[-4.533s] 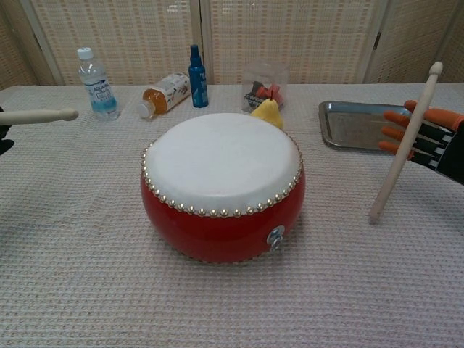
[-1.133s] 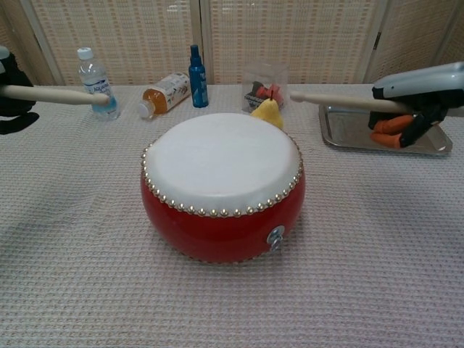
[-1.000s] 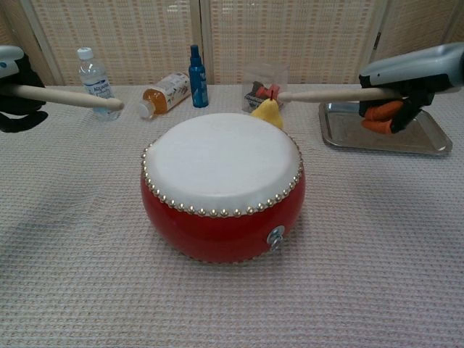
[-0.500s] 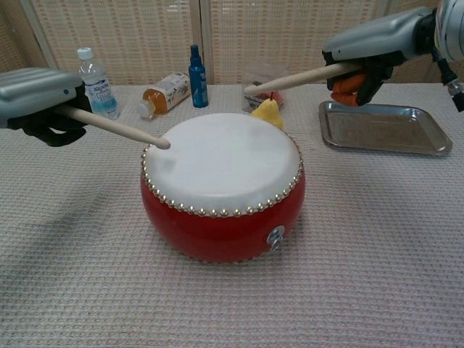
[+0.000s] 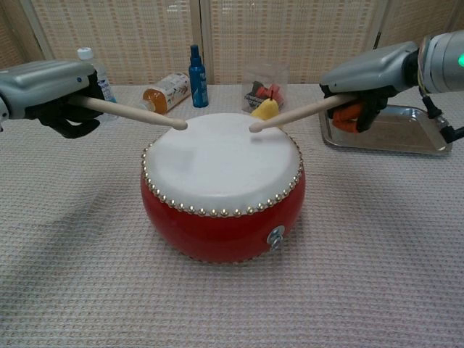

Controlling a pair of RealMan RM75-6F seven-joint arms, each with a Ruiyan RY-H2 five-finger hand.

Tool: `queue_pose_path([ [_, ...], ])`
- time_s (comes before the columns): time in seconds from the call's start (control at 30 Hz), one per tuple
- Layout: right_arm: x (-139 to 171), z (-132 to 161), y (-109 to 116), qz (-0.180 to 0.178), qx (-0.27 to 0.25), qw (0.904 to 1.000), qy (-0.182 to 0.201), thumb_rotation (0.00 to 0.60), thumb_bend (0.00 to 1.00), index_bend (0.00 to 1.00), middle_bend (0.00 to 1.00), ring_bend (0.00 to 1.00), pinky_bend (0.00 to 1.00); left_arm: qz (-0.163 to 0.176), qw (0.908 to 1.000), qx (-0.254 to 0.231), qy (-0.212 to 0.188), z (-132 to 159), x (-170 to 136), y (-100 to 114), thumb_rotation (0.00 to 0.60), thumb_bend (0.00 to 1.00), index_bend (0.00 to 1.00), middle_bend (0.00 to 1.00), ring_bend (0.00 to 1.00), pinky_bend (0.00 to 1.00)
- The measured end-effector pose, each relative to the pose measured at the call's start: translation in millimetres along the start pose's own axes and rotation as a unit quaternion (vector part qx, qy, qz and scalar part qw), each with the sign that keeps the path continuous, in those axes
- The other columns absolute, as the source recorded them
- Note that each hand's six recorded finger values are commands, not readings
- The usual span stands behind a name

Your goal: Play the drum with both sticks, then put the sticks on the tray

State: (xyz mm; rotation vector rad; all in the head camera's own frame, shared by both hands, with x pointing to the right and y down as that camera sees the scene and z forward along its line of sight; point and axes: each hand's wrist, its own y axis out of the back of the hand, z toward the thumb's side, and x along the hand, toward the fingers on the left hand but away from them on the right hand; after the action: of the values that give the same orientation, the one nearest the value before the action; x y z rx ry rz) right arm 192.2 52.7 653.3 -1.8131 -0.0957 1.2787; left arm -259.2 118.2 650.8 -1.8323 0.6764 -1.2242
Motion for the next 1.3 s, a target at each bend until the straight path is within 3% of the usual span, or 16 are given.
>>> queue_pose_path([
  [0.1, 6, 1, 20, -0.04, -0.021, 0.999, 0.002, 0.6, 0.93, 1.0, 0.98, 1.0, 1.0, -0.014, 0.9996, 0.023, -0.004, 4, 2, -14, 0.6, 0.84, 1.0, 1.0, 1.0, 1.0],
  [0.2, 11, 0, 28, -0.051, -0.028, 0.9983, 0.008, 0.6, 0.93, 1.0, 0.98, 1.0, 1.0, -0.029, 0.998, 0.056, -0.006, 6, 3, -26, 0.6, 0.84, 1.0, 1.0, 1.0, 1.0],
  [0.37, 7, 2, 9, -0.019, -0.016, 0.9996, 0.013, 0.6, 0.93, 1.0, 0.98, 1.0, 1.0, -0.031, 0.997, 0.07, 0.004, 4, 4, -25, 0.6, 0.84, 1.0, 1.0, 1.0, 1.0],
  [0.5, -1, 5, -19, 0.022, 0.006, 0.9996, 0.017, 0.6, 0.93, 1.0, 0.98, 1.0, 1.0, -0.005, 0.9997, 0.02, 0.015, -1, 1, -2, 0.6, 0.84, 1.0, 1.0, 1.0, 1.0],
  [0.57, -3, 6, -21, 0.022, 0.009, 0.9996, 0.017, 0.6, 0.93, 1.0, 0.98, 1.0, 1.0, 0.006, 0.9998, -0.005, 0.02, -4, 0, 8, 0.6, 0.84, 1.0, 1.0, 1.0, 1.0],
  [0.7, -1, 6, 0, -0.021, -0.007, 0.9997, 0.013, 0.6, 0.93, 1.0, 0.98, 1.0, 1.0, 0.013, 0.9991, -0.034, 0.022, -8, 0, 15, 0.6, 0.84, 1.0, 1.0, 1.0, 1.0],
  [0.8, 9, 6, 25, -0.064, -0.022, 0.9976, 0.015, 0.6, 0.93, 1.0, 0.98, 1.0, 1.0, -0.004, 0.9996, -0.02, 0.018, -3, 1, 0, 0.6, 0.84, 1.0, 1.0, 1.0, 1.0],
  [0.87, 13, 4, 33, -0.074, -0.027, 0.9968, 0.015, 0.6, 0.93, 1.0, 0.98, 1.0, 1.0, -0.019, 0.9997, -0.005, 0.013, 1, 3, -12, 0.6, 0.84, 1.0, 1.0, 1.0, 1.0],
  [0.97, 12, 4, 27, -0.063, -0.024, 0.9976, 0.015, 0.6, 0.93, 1.0, 0.98, 1.0, 1.0, -0.048, 0.9986, 0.021, 0.006, 7, 4, -33, 0.6, 0.84, 1.0, 1.0, 1.0, 1.0],
  [1.07, 7, 4, 13, -0.043, -0.02, 0.9988, 0.015, 0.6, 0.93, 1.0, 0.98, 1.0, 1.0, -0.053, 0.9977, 0.043, 0.005, 8, 5, -36, 0.6, 0.84, 1.0, 1.0, 1.0, 1.0],
  [1.3, -4, 4, -23, 0.014, 0.0, 0.9998, 0.012, 0.6, 0.93, 1.0, 0.98, 1.0, 1.0, 0.013, 0.9995, -0.018, 0.022, 0, 2, 9, 0.6, 0.84, 1.0, 1.0, 1.0, 1.0],
])
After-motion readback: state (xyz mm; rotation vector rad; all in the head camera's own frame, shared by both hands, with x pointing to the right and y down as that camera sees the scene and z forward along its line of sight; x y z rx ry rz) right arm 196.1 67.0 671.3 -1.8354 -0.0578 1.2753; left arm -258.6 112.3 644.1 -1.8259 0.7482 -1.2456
